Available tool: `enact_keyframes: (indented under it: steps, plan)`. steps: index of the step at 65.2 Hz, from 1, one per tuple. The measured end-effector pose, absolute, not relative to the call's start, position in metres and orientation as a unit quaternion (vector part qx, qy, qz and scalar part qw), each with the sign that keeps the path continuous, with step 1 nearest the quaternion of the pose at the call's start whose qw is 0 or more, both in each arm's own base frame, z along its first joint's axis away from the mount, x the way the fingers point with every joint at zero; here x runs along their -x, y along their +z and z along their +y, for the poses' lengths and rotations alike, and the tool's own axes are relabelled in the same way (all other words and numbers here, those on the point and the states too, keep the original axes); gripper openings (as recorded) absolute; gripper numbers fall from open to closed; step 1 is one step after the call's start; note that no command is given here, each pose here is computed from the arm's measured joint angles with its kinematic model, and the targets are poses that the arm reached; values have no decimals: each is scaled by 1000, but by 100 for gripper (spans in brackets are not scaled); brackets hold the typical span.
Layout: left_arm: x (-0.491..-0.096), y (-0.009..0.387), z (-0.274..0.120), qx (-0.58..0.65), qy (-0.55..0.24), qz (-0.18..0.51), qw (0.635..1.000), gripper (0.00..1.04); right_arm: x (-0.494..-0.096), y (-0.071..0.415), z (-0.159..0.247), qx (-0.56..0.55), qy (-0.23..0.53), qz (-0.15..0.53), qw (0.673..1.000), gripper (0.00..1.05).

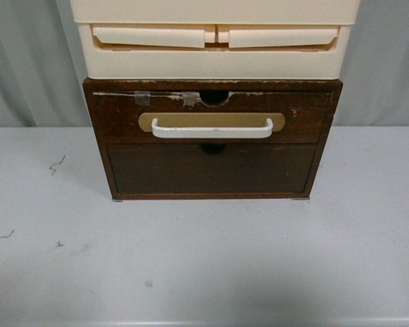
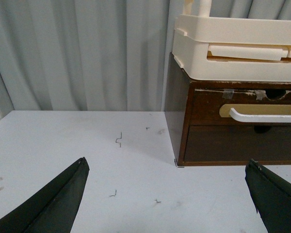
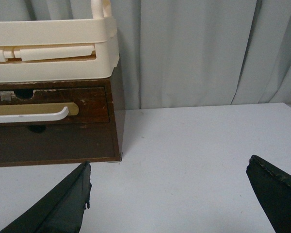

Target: Open drawer

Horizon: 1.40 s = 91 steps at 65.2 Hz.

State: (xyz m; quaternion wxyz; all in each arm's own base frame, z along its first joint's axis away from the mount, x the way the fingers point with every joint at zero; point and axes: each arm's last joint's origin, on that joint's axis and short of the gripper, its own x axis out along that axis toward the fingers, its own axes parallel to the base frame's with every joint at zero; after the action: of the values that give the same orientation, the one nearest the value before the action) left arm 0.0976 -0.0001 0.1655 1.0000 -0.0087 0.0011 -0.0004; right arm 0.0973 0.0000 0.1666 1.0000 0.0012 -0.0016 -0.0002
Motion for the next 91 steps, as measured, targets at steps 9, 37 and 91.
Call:
enact_keyframes:
  steps: [9, 37, 91]
  plan:
    - [-98, 166, 0, 9, 0, 1, 1000, 98, -97, 167, 0, -1, 0, -2, 1000, 98]
    - [-99, 165, -2, 8, 30, 121, 992, 98, -102, 166, 3, 32, -16, 195, 980, 98]
    - [-302, 146, -67, 475, -134, 242, 835, 98, -290, 130, 79, -521, 150, 217, 812, 98]
